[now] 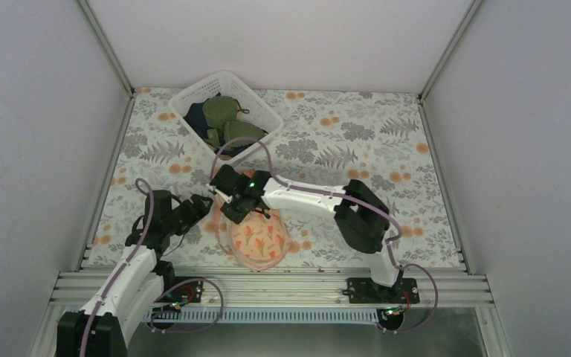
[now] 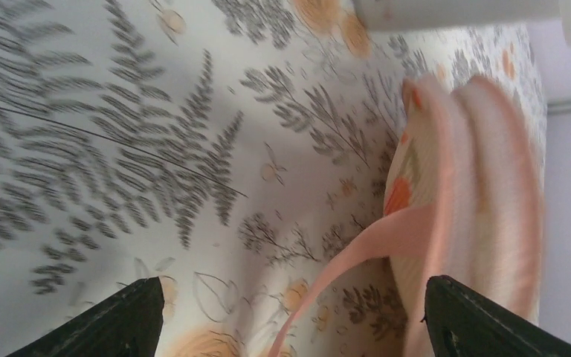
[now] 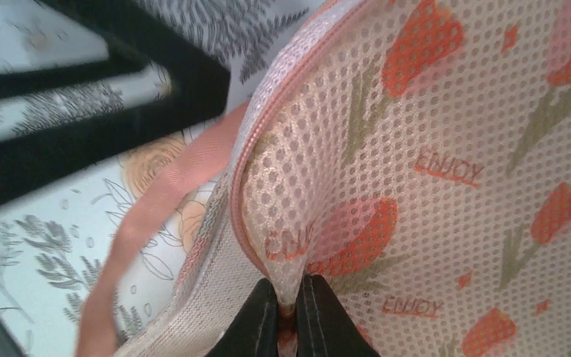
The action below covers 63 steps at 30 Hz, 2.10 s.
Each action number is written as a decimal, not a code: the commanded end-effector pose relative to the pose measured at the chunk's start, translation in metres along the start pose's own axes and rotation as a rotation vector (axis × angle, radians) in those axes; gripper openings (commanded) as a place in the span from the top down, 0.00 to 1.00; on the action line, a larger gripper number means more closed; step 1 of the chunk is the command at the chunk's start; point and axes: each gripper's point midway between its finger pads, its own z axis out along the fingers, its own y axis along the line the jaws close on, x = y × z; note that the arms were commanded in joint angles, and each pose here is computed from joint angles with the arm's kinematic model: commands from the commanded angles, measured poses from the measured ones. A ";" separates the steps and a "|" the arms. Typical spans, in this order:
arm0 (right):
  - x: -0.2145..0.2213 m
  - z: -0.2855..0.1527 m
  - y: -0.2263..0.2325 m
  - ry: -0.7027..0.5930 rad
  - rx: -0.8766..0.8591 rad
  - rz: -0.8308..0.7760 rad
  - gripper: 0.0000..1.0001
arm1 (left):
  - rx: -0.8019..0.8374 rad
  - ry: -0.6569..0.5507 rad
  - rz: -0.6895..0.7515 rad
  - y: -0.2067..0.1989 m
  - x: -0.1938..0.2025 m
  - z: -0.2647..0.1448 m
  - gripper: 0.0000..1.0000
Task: Unzip the laundry bag and remove the bra
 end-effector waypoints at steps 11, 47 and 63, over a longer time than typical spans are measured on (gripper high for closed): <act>-0.018 -0.026 -0.013 -0.177 -0.269 0.159 0.94 | 0.219 0.112 0.196 -0.048 0.029 0.014 0.24; -0.007 -0.020 -0.051 -0.176 -0.221 0.261 0.89 | 0.308 0.152 0.323 -0.069 0.043 0.014 0.98; 0.032 -0.074 -0.112 -0.259 -0.207 0.431 0.93 | 0.127 0.152 0.244 -0.030 0.044 0.023 0.98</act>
